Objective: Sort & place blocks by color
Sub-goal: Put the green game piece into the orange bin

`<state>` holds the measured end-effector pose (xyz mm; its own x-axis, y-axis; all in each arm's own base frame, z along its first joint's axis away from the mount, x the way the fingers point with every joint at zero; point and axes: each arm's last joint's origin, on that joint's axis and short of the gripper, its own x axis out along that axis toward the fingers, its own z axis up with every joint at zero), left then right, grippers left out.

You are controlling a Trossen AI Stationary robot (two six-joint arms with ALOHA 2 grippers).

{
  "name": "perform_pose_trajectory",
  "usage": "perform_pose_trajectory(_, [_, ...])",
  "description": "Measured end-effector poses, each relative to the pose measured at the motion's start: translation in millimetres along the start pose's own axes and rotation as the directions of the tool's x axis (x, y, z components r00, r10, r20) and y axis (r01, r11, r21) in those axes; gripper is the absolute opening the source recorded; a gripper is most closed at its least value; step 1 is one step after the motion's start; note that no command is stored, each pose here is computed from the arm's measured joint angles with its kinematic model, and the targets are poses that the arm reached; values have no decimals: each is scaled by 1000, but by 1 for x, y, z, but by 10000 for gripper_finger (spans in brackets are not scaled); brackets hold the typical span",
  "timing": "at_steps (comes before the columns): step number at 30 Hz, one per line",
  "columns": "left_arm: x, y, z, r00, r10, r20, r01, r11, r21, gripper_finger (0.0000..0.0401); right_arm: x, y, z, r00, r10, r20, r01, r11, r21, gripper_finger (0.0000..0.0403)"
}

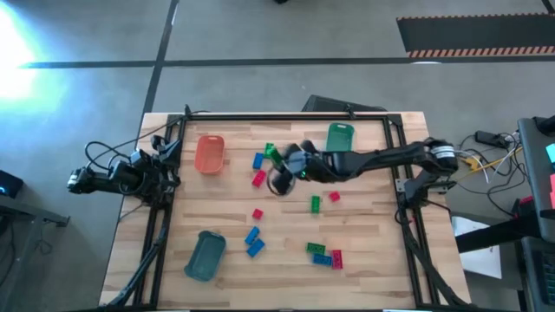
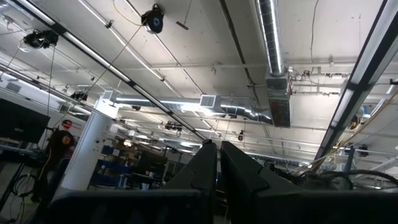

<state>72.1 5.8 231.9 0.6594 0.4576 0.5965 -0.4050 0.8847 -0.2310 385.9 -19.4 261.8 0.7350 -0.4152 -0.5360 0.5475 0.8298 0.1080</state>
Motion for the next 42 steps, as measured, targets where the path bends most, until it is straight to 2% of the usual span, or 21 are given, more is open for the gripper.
perform_pose_trajectory(6, [0, 0, 0, 1000, 0, 2, 0, 999, -34, 6, 52, -12, 9, 978, 98, 182, -94, 995, -27, 130])
perform_pose_trajectory(11, [0, 0, 0, 1000, -1, 2, 1, 999, -52, 6, 82, -25, 12, 932, 177, 315, -187, 982, 2, 130])
perform_pose_trajectory(15, [0, 0, 0, 1000, 0, 2, 1, 999, -52, 6, 98, -36, 12, 910, 161, 382, -184, 983, 24, 130])
perform_pose_trajectory(17, [0, 0, 0, 1000, -1, 2, 1, 999, -53, 6, 104, -38, 15, 907, 156, 391, -181, 983, 28, 130])
perform_pose_trajectory(22, [0, 0, 0, 1000, -1, 2, 1, 999, -53, 6, 126, -30, 30, 884, 217, 413, -222, 974, -36, 130])
perform_pose_trajectory(30, [0, 0, 1, 1000, 1, 8, 0, 998, -56, 6, 170, -14, 49, 904, 214, 369, -188, 977, -104, 130])
perform_pose_trajectory(39, [0, 0, 1, 1000, 1, 7, 0, 998, -55, 6, 216, -7, 57, 948, 185, 260, -179, 983, -47, 130])
perform_pose_trajectory(42, [0, 0, 1, 1000, 1, 8, 0, 998, -56, 6, 227, -7, 56, 950, 205, 234, -209, 978, -9, 130])
